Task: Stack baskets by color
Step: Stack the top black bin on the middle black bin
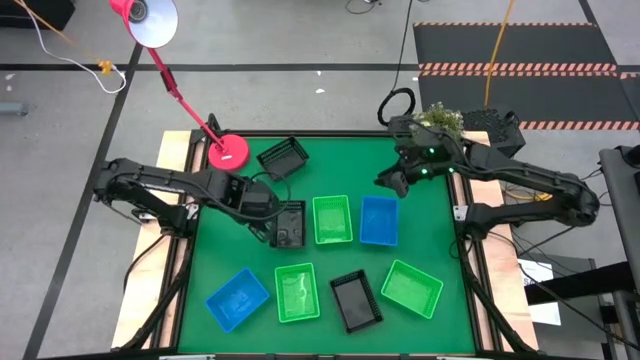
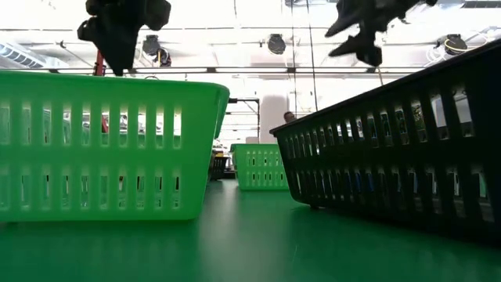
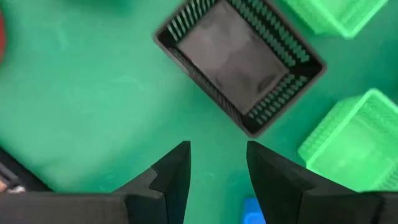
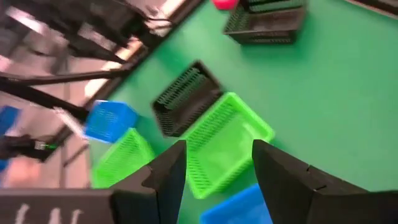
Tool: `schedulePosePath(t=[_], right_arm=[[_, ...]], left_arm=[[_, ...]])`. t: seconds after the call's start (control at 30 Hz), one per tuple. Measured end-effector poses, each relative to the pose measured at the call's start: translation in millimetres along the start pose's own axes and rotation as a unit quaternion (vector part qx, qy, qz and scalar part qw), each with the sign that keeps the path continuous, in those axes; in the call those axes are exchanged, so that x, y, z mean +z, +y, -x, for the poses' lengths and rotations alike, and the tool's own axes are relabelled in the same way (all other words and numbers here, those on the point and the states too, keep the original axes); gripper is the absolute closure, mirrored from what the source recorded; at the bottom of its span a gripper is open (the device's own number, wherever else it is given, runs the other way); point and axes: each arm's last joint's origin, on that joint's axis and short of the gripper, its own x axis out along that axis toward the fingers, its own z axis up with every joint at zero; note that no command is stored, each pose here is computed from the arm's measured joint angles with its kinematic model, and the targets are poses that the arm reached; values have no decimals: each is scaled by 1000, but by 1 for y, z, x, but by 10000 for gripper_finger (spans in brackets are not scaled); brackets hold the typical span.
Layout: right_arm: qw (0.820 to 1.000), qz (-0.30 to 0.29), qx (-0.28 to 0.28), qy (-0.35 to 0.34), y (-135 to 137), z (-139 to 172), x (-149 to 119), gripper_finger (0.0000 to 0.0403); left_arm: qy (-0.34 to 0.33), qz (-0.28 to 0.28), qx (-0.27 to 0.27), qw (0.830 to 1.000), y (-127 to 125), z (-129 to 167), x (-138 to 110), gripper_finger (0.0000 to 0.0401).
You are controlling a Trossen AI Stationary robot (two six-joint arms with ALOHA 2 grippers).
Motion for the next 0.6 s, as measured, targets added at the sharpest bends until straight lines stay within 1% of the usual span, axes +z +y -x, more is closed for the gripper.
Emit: schedulePosePath(t=[0.13,0.27,0.4,0.53,0.6], right_arm=[[1000,-7,0,-8,12,4,-7,227],[1000,-16,-5,-12,19,4,-12,227],[1000,-21,-8,-13,24,3,-16,227],[1000,-23,-6,-10,27,2,-18,227],[1000,-23,-6,-10,27,2,-18,227]], left_arm=[[11,11,-33,999,0,-9,4,245],[38,14,-71,997,9,-16,17,245],[24,33,-70,997,29,-19,38,245],[13,85,-59,995,57,-20,60,244],[3,102,-54,993,73,-21,70,244]])
